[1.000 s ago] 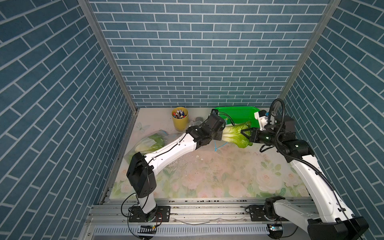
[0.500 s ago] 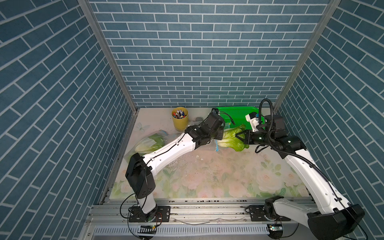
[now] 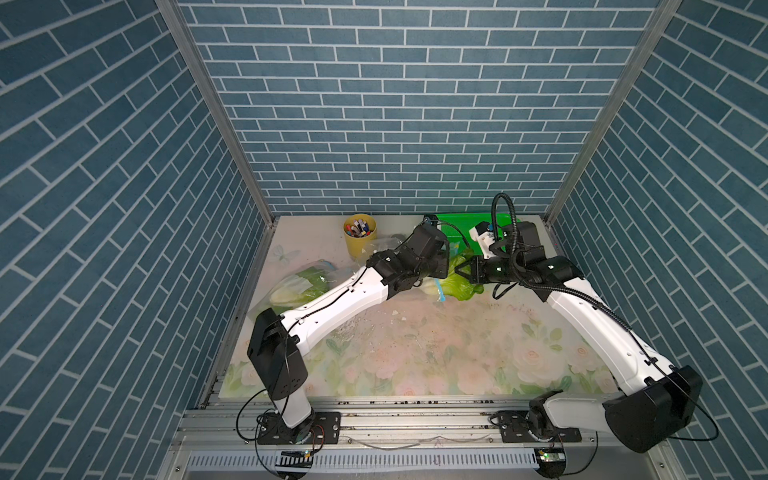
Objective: Put the chinese cabbages into a zipper bag and zip it
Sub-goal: Place the Chinese cabbage in the zipper food storage bag.
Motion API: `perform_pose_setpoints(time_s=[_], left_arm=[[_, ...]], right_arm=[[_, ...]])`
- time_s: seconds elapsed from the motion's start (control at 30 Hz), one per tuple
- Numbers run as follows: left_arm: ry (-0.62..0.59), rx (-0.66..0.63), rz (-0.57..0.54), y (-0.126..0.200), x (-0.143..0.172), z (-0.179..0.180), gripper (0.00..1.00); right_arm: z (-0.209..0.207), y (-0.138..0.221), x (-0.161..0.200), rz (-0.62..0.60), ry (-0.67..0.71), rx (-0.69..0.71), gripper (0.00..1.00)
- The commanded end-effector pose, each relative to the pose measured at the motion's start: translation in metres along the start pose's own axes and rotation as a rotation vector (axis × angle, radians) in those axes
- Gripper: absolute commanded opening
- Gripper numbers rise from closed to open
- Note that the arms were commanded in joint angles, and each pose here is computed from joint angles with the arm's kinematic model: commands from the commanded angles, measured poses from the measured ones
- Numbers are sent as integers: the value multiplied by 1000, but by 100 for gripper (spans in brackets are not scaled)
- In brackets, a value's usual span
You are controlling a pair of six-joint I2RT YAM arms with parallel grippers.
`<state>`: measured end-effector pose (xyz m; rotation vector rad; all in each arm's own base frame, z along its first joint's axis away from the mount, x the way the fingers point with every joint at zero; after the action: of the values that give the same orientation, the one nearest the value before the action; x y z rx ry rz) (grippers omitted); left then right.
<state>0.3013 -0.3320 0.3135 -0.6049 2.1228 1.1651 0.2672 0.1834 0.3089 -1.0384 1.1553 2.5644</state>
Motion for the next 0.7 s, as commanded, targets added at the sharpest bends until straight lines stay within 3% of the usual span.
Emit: perform_pose_setpoints(time_s=[0.0, 0.13, 0.67], left_arm=[[16, 50, -26, 12, -5, -7, 0], [21, 63, -22, 12, -5, -8, 0], [31, 51, -57, 18, -8, -5, 0]], right_arm=[[10, -1, -16, -58, 23, -41, 0], [11, -9, -18, -70, 2, -69, 0], [12, -28, -10, -43, -8, -185, 24]])
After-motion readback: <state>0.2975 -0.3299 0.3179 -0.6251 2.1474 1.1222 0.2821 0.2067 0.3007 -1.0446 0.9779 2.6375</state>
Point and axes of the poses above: each gripper's point midway between its finger pads, its own y axis back along the fingers, its own z axis along the line the jaws close on, x = y × z, the point moved 7 cm from there along y, back along the fingers, and after that the axes turned 7 degrees about y, right-handed, at the moved point
